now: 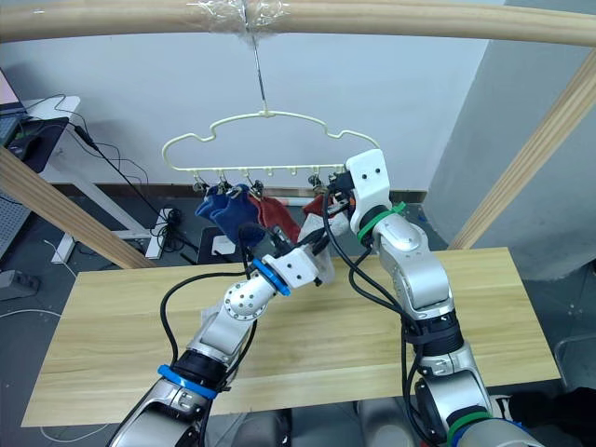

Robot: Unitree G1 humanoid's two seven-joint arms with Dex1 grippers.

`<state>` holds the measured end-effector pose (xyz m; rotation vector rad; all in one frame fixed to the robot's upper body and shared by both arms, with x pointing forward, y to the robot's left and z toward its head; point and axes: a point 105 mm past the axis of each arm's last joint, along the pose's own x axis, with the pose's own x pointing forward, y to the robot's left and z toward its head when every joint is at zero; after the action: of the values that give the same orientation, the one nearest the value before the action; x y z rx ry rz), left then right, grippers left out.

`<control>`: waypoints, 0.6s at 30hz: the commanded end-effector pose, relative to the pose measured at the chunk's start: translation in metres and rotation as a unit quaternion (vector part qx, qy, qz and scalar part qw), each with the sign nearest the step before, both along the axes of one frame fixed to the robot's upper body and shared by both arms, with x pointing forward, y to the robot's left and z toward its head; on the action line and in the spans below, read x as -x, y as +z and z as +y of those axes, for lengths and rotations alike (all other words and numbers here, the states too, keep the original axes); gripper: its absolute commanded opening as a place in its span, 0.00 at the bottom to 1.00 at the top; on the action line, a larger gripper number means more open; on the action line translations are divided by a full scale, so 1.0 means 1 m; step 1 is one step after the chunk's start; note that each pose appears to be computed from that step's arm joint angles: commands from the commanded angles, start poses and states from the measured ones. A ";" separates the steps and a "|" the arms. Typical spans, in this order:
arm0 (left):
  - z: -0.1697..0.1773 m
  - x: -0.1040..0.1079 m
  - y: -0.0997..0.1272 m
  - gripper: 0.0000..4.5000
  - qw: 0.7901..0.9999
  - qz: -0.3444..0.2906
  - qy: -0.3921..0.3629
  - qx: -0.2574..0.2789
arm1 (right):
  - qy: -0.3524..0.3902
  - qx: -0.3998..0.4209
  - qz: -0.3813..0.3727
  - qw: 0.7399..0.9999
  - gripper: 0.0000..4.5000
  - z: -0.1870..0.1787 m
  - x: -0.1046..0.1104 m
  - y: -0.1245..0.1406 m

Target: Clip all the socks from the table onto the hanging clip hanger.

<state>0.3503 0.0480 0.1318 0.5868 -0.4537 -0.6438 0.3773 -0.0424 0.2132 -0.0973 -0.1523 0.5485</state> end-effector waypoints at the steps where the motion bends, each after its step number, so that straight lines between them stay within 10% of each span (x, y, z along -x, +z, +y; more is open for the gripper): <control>1: -0.001 0.005 0.016 0.00 0.999 -0.035 -0.005 0.021 | 0.013 -0.009 -0.020 1.000 0.00 0.004 0.006 0.013; 18: -0.005 -0.002 0.012 0.00 0.999 -0.011 0.007 0.031 | 0.014 -0.011 -0.011 1.000 0.00 0.005 0.006 0.011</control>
<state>0.3514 0.0422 0.1348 0.5531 -0.4614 -0.6265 0.3765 -0.0415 0.2122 -0.0909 -0.1390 0.5528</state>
